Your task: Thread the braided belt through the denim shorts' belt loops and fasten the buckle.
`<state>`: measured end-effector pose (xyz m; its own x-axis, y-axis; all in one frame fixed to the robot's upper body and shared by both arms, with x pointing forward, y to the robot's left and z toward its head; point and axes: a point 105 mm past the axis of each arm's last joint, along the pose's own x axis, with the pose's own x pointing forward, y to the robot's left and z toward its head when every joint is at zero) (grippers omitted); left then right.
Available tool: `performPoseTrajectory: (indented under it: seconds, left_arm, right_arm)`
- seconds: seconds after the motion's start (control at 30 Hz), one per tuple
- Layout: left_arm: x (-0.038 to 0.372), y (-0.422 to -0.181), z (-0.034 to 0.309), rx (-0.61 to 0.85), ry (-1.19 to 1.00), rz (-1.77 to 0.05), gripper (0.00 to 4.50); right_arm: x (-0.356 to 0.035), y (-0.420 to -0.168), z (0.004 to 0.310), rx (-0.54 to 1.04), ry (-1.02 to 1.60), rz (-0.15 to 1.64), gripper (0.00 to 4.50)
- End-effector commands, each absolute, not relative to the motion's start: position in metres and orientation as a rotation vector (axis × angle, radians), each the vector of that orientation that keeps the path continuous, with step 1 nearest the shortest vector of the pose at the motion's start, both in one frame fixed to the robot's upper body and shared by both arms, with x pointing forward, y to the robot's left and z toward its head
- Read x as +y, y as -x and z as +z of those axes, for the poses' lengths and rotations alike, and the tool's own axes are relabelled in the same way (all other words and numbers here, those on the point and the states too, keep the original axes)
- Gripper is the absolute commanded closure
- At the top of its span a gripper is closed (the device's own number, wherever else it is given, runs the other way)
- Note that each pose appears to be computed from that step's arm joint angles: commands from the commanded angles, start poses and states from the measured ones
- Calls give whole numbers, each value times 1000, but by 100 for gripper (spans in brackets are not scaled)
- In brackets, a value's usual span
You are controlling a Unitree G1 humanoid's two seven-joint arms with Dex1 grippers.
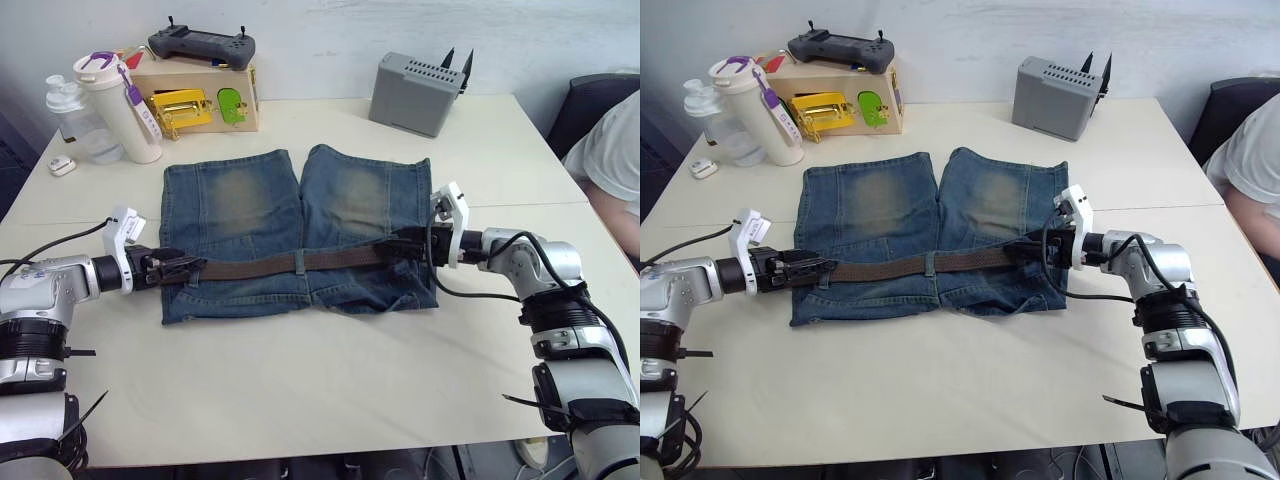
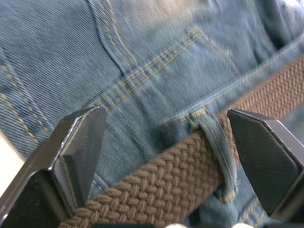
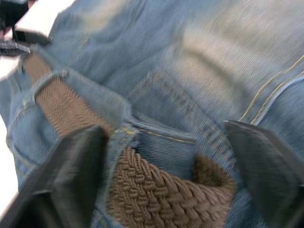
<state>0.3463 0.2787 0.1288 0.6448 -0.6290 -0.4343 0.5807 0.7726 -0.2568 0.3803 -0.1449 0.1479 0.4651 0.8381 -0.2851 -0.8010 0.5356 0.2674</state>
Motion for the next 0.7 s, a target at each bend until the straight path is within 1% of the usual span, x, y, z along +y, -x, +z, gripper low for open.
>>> performPoseTrajectory:
  seconds: [0.03, 0.07, 0.1, 0.13, 0.2, 0.23, 0.27, 0.37, 0.5, 0.57, 0.63, 0.67, 0.7]
  left_arm:
    - [276, -344, 129, 524, 81, -732, 177]
    - [272, -345, 133, 507, 81, -751, 197]
    - [269, -346, 137, 483, 77, -769, 249]
    - [267, -347, 141, 463, 76, -783, 281]
    - [265, -347, 146, 442, 72, -805, 370]
    - [263, -345, 146, 441, 62, -823, 411]
    - [262, -344, 147, 438, 59, -834, 445]
    - [260, -338, 152, 428, 54, -885, 450]
    - [259, -329, 166, 365, 39, -939, 450]
    - [250, -314, 182, 292, 22, -1033, 450]
    - [247, -290, 188, 294, 2, -1116, 450]
    - [247, -279, 187, 307, 0, -1143, 450]
    - [247, -269, 185, 318, -12, -1167, 450]
  right_arm:
    - [-143, -375, 159, 355, -48, 1076, 230]
    - [-142, -373, 159, 348, -42, 1085, 252]
    - [-142, -372, 160, 341, -35, 1093, 305]
    - [-141, -371, 160, 337, -32, 1097, 343]
    - [-142, -371, 160, 335, -27, 1097, 432]
    - [-142, -371, 160, 331, -29, 1093, 450]
    - [-143, -371, 160, 329, -33, 1090, 450]
    - [-146, -372, 159, 327, -10, 1082, 450]
    - [-149, -370, 169, 231, 75, 1084, 450]
    - [-151, -360, 182, 86, 234, 1089, 450]
    - [-153, -340, 189, -79, 471, 1085, 450]
    - [-153, -333, 202, -219, 558, 1041, 450]
    - [-150, -319, 213, -343, 635, 1018, 450]
